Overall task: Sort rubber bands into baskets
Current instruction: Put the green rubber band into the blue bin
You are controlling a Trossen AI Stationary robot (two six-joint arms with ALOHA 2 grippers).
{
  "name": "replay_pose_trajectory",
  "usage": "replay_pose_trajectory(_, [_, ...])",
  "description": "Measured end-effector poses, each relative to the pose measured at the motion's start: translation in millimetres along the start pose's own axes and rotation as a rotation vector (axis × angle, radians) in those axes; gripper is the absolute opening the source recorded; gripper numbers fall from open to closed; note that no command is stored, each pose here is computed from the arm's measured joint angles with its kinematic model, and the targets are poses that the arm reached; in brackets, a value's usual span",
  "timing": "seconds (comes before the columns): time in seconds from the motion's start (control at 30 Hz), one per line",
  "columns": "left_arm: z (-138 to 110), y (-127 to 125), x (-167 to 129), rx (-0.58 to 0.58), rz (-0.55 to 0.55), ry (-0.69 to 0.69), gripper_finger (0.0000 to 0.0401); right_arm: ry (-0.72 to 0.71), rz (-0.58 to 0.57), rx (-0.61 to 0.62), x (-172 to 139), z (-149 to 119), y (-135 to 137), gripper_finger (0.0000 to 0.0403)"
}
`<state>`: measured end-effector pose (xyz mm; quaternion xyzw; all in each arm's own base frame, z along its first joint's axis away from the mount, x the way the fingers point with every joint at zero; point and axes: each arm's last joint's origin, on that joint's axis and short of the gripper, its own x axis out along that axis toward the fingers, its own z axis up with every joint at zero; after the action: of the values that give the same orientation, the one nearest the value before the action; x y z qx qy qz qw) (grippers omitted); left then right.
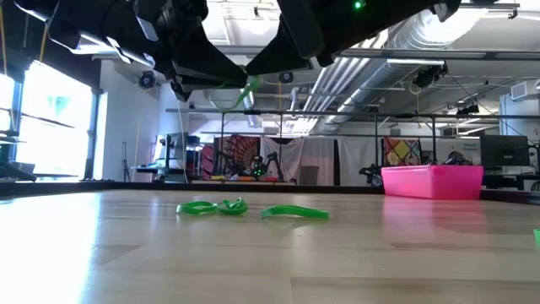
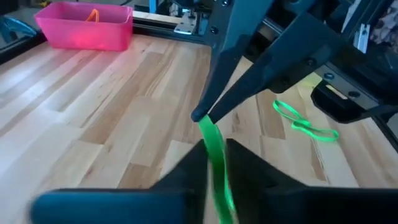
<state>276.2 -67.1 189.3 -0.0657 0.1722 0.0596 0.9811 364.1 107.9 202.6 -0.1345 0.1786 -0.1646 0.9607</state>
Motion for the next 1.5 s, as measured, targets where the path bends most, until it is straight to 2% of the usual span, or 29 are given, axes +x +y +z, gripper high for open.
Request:
replay_pose_trajectory(0.1, [0, 2, 1, 0.033, 0.006, 0.001, 0.0008, 0.001, -0.013, 0.001, 0, 0, -1, 0.0012])
replay_pose_trajectory(0.4, [2, 12, 0, 0.057, 0.037, 0.029, 0.0001, 0.007, -0.113, 0.029, 0, 0, -4, 0.0128])
replay_pose_trajectory(0.5, [4, 12, -7, 0.1, -0.024, 0.061, 0.0001, 0.009, -0.136, 0.034, 0, 0, -5, 0.0151])
replay_pose_trajectory(0.57, [6, 7, -15, 0.132, -0.11, 0.088, 0.0, 0.011, -0.143, 0.055, 0, -1, -5, 0.0154])
replay_pose_trajectory(0.73, [9, -14, -43, 0.201, -0.369, 0.136, 0.0, 0.067, -0.157, 0.074, 5, -8, -11, 0.0114])
replay_pose_trajectory(0.9, [1, -31, -78, 0.151, -0.45, 0.292, 0.0, 0.141, -0.124, 0.094, 9, -17, -17, 0.0033])
replay_pose_trajectory(0.97, [0, -40, -91, 0.103, -0.446, 0.372, 0.0, 0.161, -0.11, 0.095, 10, -19, -18, 0.0009])
replay_pose_trajectory(1.1, [-2, -61, -117, 0.021, -0.414, 0.513, 0.0, 0.168, -0.111, 0.095, 12, -20, -20, 0.0016])
replay_pose_trajectory(1.27, [-7, -81, -145, -0.075, -0.357, 0.615, 0.0, 0.169, -0.125, 0.092, 12, -20, -21, 0.0007])
replay_pose_trajectory(1.4, [-23, -87, -153, -0.172, -0.243, 0.71, 0.0, 0.179, -0.105, 0.085, 12, -21, -20, 0.0001])
replay_pose_trajectory(1.5, [-39, -92, -149, -0.177, -0.159, 0.778, 0.0, 0.196, -0.065, 0.078, 11, -23, -19, 0.0001])
